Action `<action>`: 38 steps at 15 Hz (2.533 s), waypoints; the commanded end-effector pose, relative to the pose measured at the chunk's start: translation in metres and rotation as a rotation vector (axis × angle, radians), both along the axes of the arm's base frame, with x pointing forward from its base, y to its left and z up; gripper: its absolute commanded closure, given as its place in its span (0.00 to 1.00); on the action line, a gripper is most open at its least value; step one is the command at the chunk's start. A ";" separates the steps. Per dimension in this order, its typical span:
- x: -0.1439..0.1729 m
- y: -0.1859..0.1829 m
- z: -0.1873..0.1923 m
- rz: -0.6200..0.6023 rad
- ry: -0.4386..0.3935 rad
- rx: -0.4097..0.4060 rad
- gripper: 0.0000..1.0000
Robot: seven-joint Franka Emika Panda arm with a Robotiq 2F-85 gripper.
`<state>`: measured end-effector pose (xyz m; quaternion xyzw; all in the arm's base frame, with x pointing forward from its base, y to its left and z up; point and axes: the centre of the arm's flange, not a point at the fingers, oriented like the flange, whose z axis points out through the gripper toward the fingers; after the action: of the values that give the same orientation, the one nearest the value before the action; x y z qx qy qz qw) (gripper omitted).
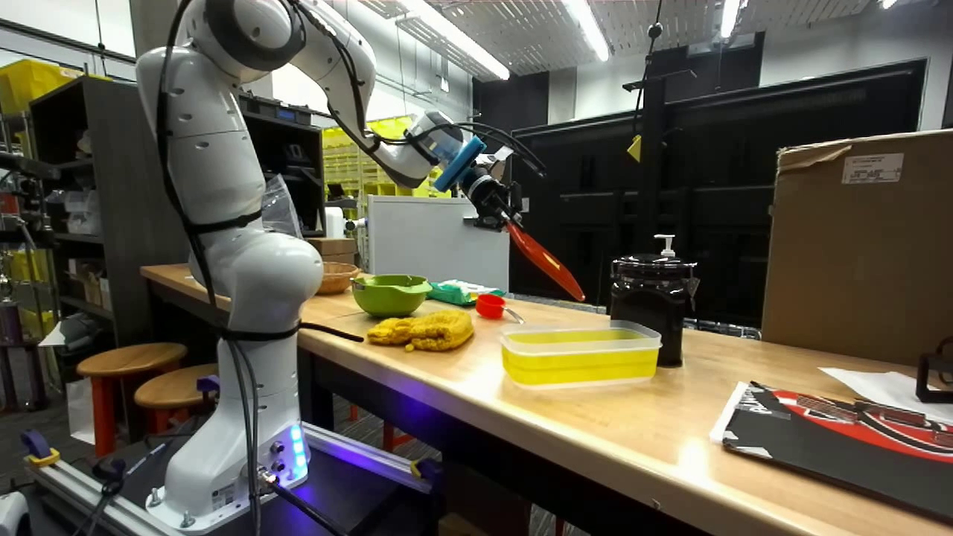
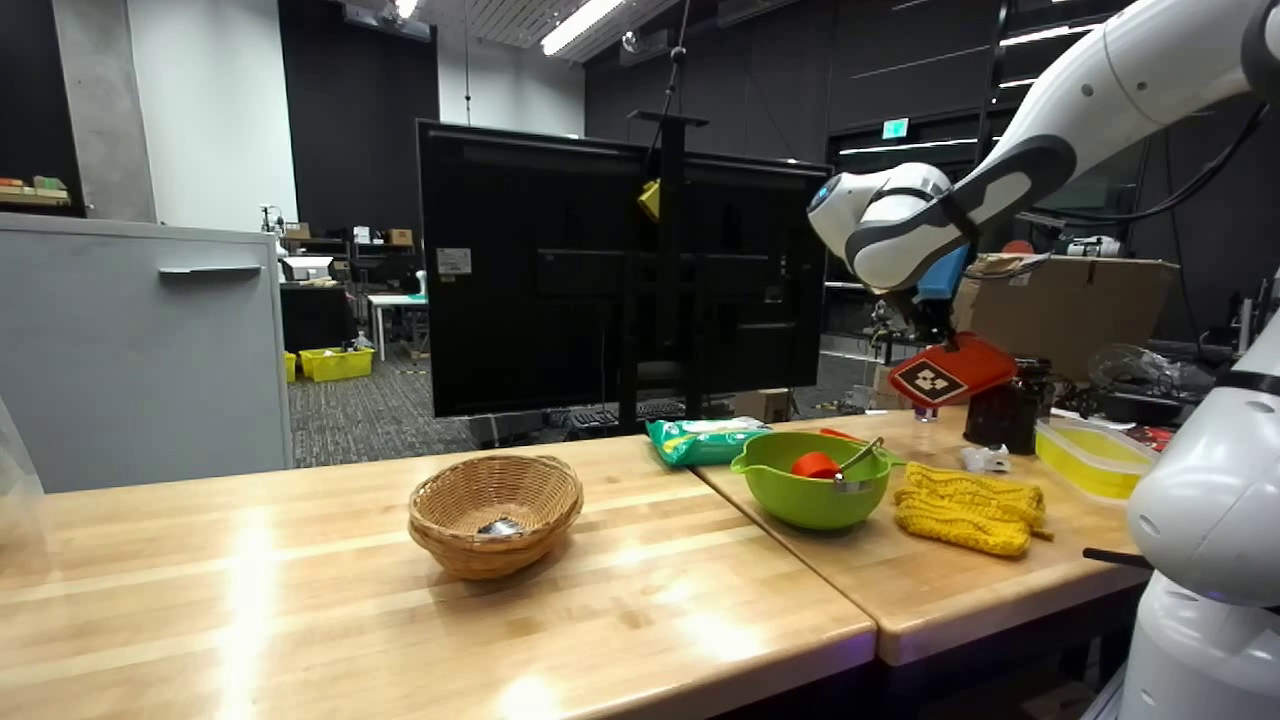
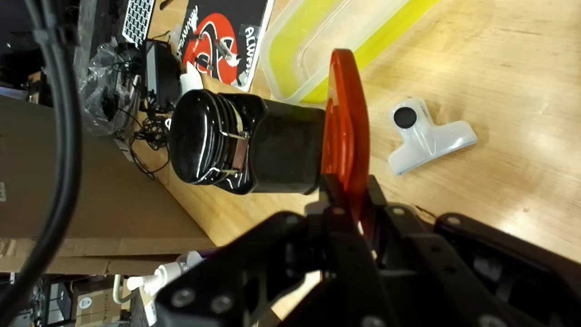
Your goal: Put the red lid on the counter.
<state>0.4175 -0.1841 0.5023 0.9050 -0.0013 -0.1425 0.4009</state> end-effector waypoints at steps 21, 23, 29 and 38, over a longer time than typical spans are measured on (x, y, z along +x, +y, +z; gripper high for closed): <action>0.058 -0.034 -0.091 0.130 0.112 0.115 0.97; 0.059 -0.031 -0.100 0.135 0.120 0.136 0.97; 0.059 -0.027 -0.110 0.126 0.134 0.174 0.97; 0.048 -0.028 -0.128 0.092 0.149 0.257 0.97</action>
<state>0.4726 -0.2109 0.3896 0.9288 0.0707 -0.1805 0.3159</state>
